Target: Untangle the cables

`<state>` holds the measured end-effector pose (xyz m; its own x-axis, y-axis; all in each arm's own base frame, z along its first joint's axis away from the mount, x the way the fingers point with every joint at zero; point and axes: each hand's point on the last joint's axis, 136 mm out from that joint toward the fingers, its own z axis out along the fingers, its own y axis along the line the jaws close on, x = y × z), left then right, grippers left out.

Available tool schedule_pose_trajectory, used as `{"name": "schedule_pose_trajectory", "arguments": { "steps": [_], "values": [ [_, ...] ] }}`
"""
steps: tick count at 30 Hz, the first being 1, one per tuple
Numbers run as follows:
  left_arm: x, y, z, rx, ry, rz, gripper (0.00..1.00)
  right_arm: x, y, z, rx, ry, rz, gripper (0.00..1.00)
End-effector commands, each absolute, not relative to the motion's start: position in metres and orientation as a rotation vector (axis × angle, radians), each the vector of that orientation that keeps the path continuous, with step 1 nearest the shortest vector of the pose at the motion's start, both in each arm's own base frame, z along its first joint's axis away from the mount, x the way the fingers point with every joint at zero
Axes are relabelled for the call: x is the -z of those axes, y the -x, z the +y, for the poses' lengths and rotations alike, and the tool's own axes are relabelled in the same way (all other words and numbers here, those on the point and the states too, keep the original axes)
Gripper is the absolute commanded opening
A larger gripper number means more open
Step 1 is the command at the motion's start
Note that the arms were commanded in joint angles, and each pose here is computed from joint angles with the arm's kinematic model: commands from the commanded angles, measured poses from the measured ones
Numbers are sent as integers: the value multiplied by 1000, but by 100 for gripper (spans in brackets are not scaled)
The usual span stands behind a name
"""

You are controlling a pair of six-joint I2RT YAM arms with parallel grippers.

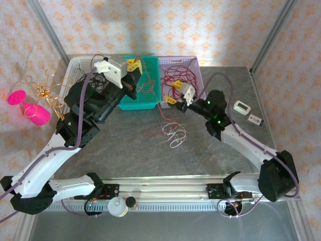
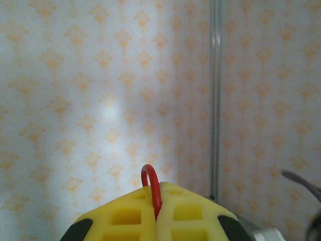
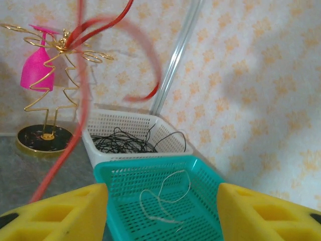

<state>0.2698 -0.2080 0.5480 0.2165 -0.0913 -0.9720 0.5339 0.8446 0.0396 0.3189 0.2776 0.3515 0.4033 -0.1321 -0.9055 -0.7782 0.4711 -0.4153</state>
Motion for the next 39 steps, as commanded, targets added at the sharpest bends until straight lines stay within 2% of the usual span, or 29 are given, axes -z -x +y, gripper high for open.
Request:
{"name": "schedule_pose_trajectory", "arguments": {
  "steps": [1,5,11,16,19,22,25,28,35,39],
  "values": [
    [-544,-254,-218,544,-487,1285,0,-367,-308,294,-544,1182,964,60],
    [-537,-252,-225,566,-528,1298,0,-369,-304,303,-636,1270,919,60],
    [-536,-253,-225,563,-527,1299,0,-348,-284,319,-785,1467,880,58],
    [-536,-254,-228,564,-535,1305,0,-348,-282,323,-836,1494,862,51],
    [-533,-256,-229,563,-537,1310,0,-351,-281,329,-866,1499,859,40],
    [-530,-258,-230,564,-535,1317,0,-349,-283,335,-868,1505,865,34],
    [-530,-259,-229,557,-528,1320,0,-349,-291,338,-856,1480,896,12],
    [-530,-261,-224,531,-505,1323,0,-346,-300,337,-819,1439,946,2],
    [-560,-266,-189,392,-358,1247,0,-326,-331,306,-643,1097,1172,0],
    [-575,-261,-183,375,-348,1200,0,-296,-346,278,-522,940,1341,0]
  ]
}}
